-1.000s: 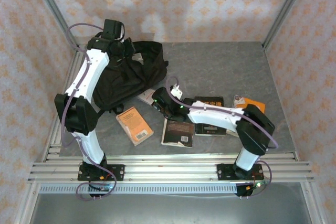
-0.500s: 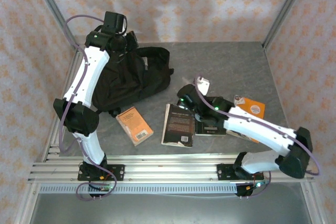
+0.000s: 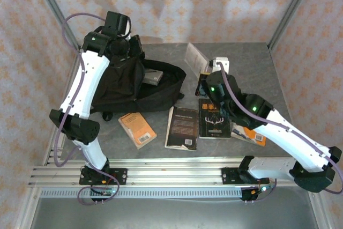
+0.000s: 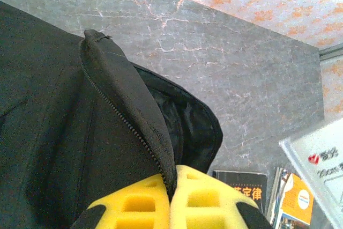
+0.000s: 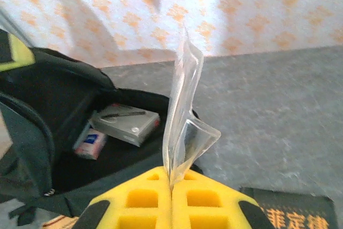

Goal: Pack the student bag
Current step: Pick up the loose stationery at the center of the table, then place the loose stationery in the student bag.

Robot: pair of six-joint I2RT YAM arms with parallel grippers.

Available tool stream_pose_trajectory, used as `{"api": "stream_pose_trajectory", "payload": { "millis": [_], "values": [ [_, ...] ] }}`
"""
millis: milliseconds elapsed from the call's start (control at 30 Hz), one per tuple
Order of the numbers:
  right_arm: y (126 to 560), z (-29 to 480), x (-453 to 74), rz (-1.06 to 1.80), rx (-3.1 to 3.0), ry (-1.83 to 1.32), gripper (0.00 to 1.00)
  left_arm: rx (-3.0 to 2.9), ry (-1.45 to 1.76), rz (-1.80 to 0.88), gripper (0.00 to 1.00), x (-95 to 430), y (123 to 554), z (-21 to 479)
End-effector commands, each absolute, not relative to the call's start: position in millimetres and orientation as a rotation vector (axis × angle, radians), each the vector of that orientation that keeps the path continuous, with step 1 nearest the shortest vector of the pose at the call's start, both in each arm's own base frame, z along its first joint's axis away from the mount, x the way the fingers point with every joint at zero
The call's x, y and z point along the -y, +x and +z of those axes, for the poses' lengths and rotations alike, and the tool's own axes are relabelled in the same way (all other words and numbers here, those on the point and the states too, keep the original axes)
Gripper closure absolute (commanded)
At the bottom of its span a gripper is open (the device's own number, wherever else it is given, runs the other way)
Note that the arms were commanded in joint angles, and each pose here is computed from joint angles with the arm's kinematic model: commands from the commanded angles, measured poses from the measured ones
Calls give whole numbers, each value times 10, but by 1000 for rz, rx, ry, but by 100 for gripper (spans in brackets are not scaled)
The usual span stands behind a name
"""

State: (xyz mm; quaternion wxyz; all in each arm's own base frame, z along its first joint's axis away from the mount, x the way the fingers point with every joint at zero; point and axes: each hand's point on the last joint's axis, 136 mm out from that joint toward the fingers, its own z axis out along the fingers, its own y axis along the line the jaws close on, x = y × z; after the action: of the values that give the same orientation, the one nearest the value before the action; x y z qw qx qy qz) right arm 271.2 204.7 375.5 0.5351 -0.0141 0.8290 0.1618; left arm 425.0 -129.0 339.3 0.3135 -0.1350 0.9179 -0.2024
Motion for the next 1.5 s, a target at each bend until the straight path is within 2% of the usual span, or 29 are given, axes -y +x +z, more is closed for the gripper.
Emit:
{"api": "stream_pose_trajectory", "payload": {
  "millis": [0,233,433,900,1100,1300,1467],
  "values": [
    [2836,3869,-2453,512,-1963,-174,100,-2353,-282,-575,100,1355,4112,3654],
    [3117,3717,-2957,863,-2033,-198,100,-2356,-290,-618,100,1399,4080,3655],
    [3328,3380,-3059,995,-2165,-93,100,-2347,-291,-613,100,1379,4057,3693],
    [3151,2997,-3225,1376,-2237,152,100,-2348,-289,-642,100,1425,4086,3682],
    [3244,2744,-3449,1487,-2266,179,100,-2331,-285,-659,100,1443,4090,3753],
    [3360,2716,-3623,1567,-2254,187,100,-2332,-283,-662,100,1442,4065,3750],
    [3434,2332,-3826,1549,-2371,152,100,-2327,-278,-678,100,1456,4051,3768]
  ]
}}
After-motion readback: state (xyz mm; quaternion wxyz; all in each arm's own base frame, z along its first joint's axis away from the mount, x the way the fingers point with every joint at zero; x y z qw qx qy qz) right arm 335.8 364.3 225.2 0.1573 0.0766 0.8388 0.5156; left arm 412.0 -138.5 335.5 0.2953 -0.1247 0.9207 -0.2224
